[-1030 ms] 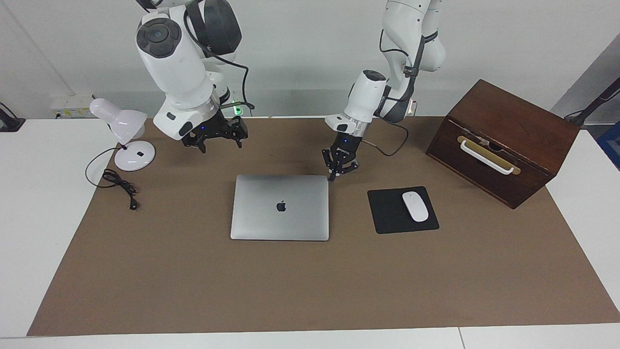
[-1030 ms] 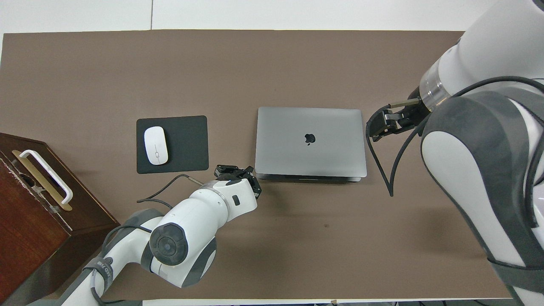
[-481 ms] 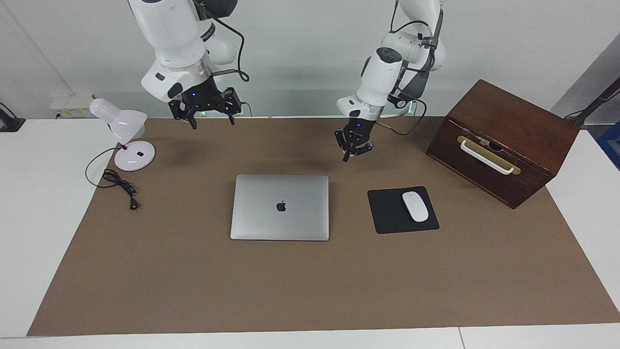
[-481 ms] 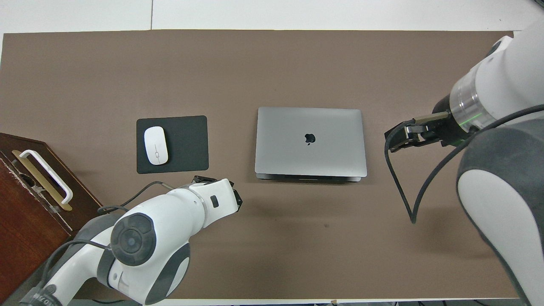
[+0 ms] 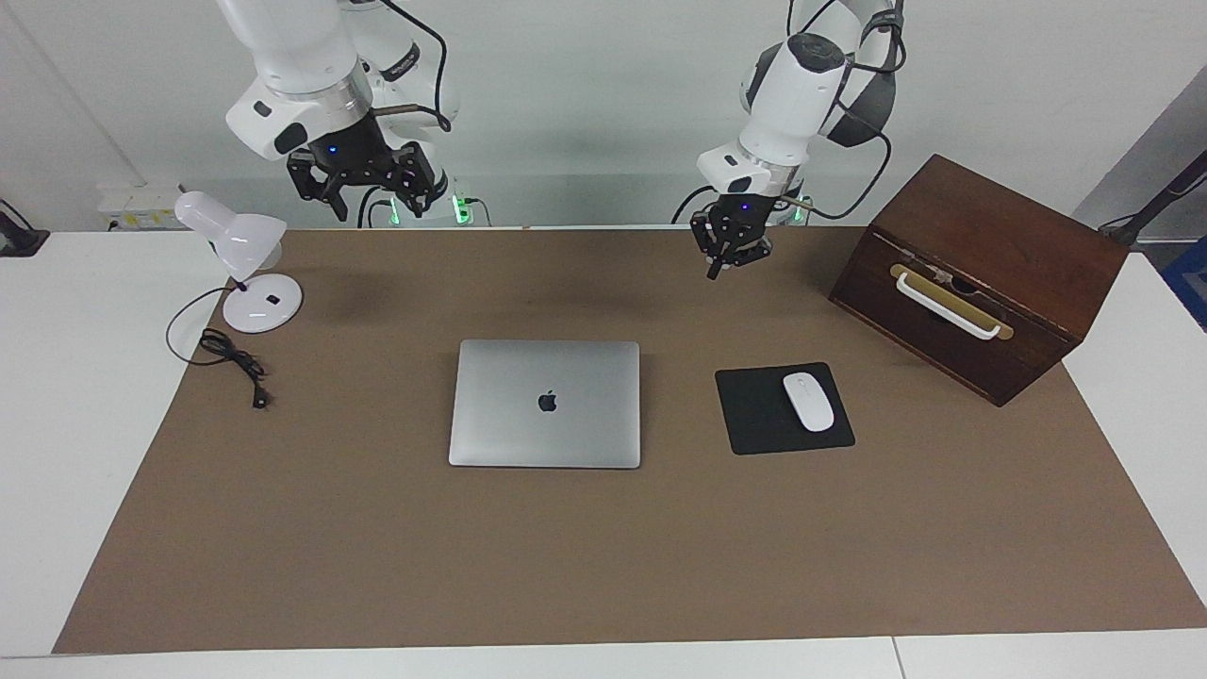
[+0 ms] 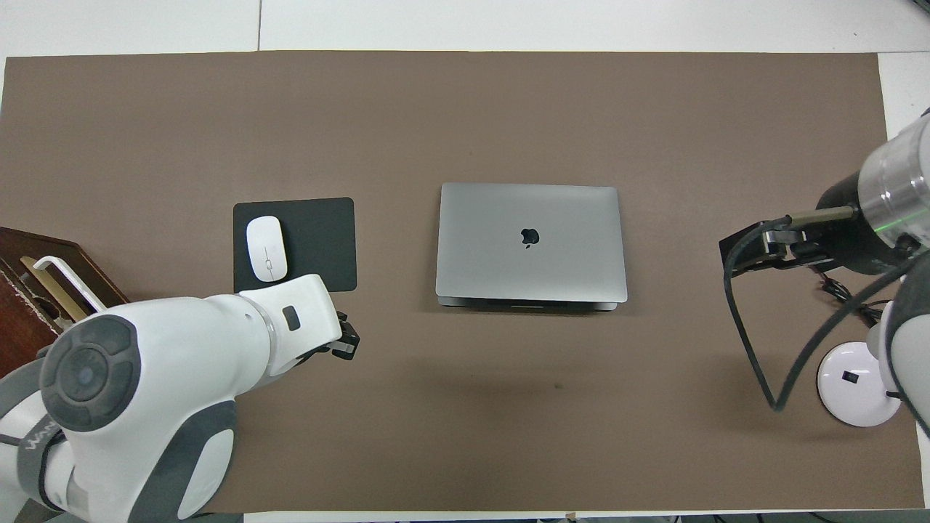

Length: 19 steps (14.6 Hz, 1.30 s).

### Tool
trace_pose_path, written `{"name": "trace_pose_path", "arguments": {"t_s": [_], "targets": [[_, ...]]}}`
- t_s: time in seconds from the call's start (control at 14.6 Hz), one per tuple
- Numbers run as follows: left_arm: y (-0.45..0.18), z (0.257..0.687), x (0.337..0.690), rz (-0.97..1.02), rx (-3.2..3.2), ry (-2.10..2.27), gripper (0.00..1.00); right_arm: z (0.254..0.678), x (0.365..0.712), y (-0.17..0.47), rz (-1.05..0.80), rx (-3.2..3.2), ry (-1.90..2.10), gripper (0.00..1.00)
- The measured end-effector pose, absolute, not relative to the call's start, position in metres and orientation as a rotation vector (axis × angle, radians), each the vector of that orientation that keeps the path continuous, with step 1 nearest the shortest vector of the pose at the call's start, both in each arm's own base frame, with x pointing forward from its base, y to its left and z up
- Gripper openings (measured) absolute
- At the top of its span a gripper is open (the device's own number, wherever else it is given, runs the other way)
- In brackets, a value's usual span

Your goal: Close laptop with both arms

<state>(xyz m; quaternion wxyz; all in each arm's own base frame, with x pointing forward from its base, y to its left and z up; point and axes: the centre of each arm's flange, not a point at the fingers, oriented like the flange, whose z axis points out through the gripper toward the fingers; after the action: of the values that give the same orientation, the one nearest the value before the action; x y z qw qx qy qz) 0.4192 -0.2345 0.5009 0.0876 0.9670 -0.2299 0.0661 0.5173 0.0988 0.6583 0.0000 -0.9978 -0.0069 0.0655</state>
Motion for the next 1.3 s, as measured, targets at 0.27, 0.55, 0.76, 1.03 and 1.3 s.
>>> {"name": "trace_pose_path", "arguments": {"t_s": [0.27,0.55,0.76,1.03,1.3], "targets": [[-0.195,0.532,0.440,0.155,2.924,-0.583,0.29,0.665,0.512,0.075,0.217,-3.135,0.030,1.00],[-0.145,0.551,0.455,0.089,2.960,-0.446,0.74,0.661,0.518,0.048,0.206,-3.127,0.074,1.00],[-0.122,0.554,0.455,0.008,2.976,-0.382,1.00,0.657,0.526,0.053,0.143,-3.126,0.050,1.00],[-0.059,0.567,0.469,0.050,2.997,-0.185,1.00,0.649,0.530,0.054,0.149,-3.125,0.038,1.00],[-0.035,0.588,0.477,0.121,3.077,-0.148,1.00,0.648,0.530,0.052,0.150,-3.124,0.041,1.00]]}}
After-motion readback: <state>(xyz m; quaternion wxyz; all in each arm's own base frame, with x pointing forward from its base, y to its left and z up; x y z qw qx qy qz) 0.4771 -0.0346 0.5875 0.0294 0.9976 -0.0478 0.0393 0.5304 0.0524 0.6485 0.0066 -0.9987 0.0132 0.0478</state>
